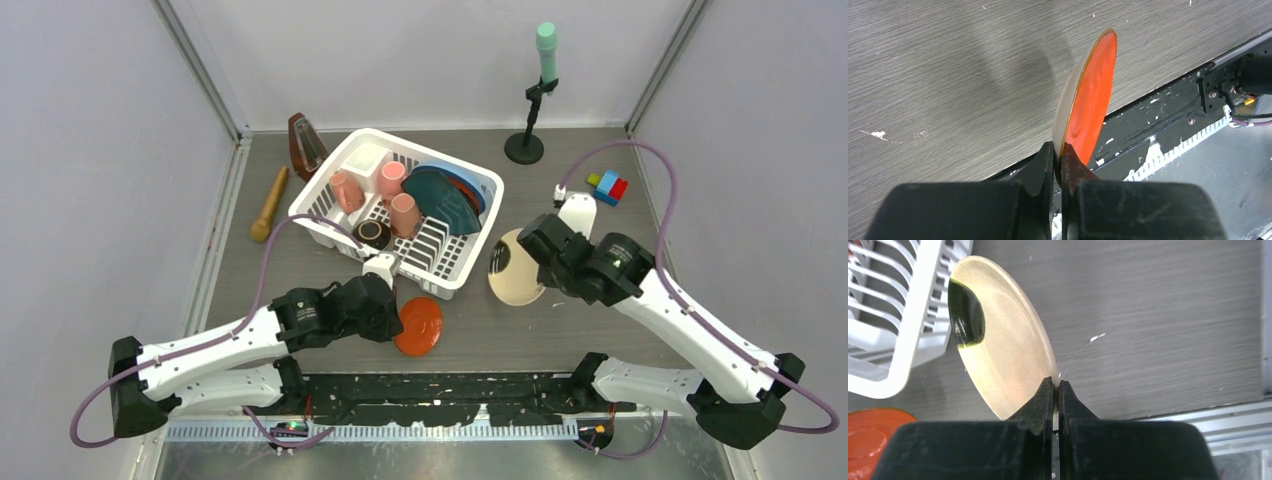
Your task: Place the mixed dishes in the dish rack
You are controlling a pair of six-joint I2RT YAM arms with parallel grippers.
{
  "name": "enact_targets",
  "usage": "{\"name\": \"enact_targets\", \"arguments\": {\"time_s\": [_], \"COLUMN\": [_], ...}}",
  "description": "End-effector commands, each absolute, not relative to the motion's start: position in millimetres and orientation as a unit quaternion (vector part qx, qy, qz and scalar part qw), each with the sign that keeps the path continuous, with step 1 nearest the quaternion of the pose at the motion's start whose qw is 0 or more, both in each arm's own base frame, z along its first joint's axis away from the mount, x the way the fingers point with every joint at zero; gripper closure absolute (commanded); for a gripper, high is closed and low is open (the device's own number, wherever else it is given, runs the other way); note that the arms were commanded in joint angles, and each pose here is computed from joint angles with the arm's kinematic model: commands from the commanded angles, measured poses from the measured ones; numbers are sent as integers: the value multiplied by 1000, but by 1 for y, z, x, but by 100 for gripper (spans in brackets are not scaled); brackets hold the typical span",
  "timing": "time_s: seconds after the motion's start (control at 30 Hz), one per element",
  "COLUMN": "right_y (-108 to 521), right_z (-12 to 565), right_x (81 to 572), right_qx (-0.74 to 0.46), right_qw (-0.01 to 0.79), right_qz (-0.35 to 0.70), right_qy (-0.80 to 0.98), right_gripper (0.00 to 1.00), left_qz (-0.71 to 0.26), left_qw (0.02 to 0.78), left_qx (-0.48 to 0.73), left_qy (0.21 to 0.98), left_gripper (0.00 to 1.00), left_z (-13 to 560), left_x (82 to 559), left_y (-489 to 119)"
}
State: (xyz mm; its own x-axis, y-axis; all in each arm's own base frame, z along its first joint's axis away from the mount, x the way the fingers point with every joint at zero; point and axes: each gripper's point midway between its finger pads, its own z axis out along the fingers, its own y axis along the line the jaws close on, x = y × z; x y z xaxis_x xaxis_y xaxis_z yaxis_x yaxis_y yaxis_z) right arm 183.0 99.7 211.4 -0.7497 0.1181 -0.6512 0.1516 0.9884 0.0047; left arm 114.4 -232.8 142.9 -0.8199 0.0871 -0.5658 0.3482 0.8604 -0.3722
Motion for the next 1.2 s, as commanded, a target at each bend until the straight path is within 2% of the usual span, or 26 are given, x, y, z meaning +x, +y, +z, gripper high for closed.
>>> {"name": "enact_targets", "arguments": {"time_s": [0.0,0.13,0.27,0.43,0.6,0.67,0.77,0.83,1.17], "right_y": [68,91,137,186,210,220,246,253,271], "right_z": [288,346,372,352,353,352,334,332,286], "right_x": [202,215,232,273,312,323,329,333,357], "right_qx": [72,34,-22,-72,-96,-131,-249,-254,-355], "right_qw": [458,522,539,534,586,610,633,650,606], "right_qz": [-54,29,99,78,46,35,35,41,-39], "right_qy": [884,852,836,839,803,781,733,715,711], "right_gripper": [100,100,100,100,100,100,100,100,100], "left_qz": [-270,-276,-271,-264,-252,-245,-229,-213,-128], "left_qw": [280,260,242,243,248,248,254,261,281], "left_qx": [129,138,142,140,135,136,135,130,85], "left_qy": [912,915,921,923,926,927,930,933,947], "left_gripper": [100,100,100,100,100,100,100,100,100], "left_z": [155,149,137,135,136,136,136,135,127], "left_x": [113,106,101,101,102,102,104,107,117], "left_y": [-244,-246,-246,-243,-235,-231,-223,-216,-178]}}
